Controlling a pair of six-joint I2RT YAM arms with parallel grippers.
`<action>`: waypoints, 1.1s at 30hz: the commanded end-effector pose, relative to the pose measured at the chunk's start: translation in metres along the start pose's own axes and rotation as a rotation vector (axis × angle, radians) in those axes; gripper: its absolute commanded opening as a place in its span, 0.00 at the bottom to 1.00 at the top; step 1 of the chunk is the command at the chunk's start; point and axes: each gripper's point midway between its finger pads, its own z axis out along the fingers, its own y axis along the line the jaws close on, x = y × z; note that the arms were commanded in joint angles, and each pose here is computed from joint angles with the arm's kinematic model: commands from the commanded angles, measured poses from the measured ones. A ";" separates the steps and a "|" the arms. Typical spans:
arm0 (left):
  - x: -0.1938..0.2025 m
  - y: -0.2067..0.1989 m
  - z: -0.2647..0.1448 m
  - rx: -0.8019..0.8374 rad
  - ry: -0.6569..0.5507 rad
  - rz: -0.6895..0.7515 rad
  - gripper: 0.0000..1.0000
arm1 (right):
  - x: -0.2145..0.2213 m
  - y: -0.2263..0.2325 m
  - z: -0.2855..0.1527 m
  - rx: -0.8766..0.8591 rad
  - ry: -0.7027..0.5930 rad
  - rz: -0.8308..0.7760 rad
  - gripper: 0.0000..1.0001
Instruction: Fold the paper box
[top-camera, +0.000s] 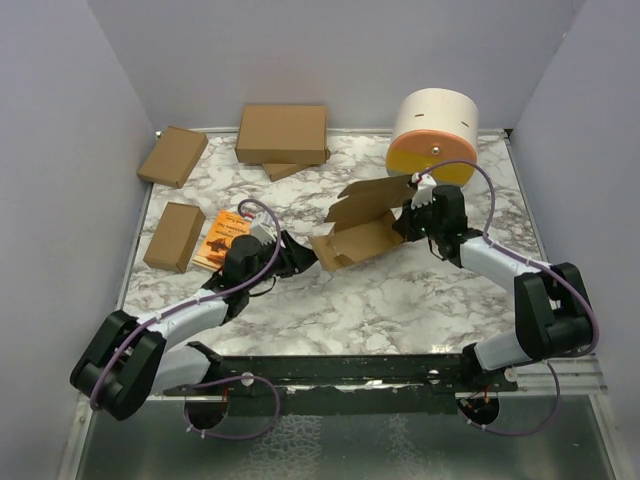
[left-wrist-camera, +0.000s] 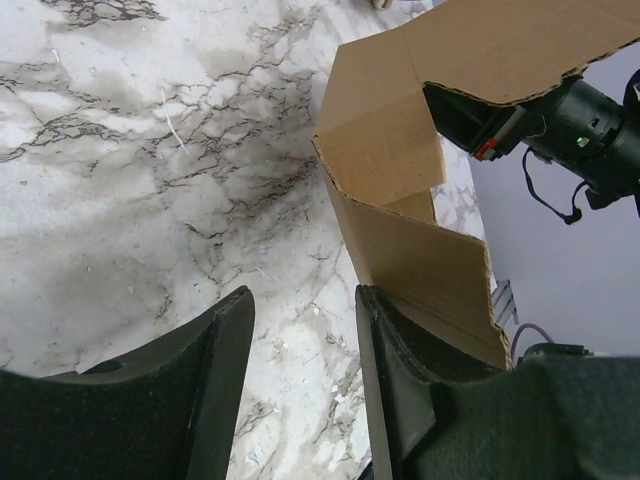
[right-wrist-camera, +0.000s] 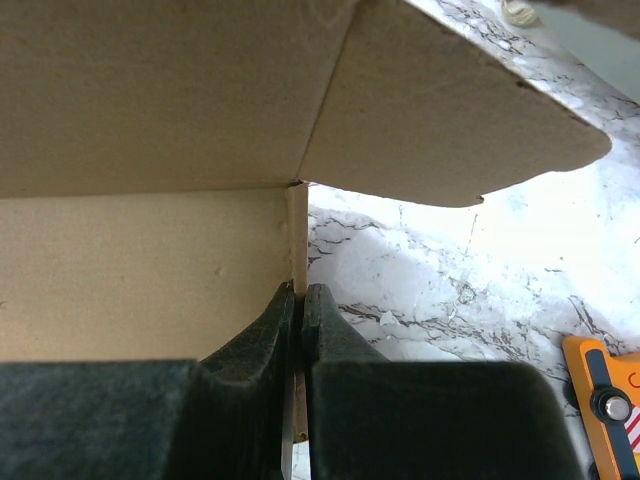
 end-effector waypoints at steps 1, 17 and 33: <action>-0.013 -0.013 -0.003 0.021 -0.039 0.035 0.48 | 0.002 -0.005 0.005 0.027 -0.004 -0.020 0.01; -0.020 -0.022 0.004 0.054 -0.042 0.054 0.49 | 0.002 -0.002 0.005 0.010 -0.001 -0.019 0.01; -0.022 -0.023 -0.005 0.056 -0.065 0.096 0.53 | 0.002 0.002 0.005 -0.006 0.000 -0.013 0.01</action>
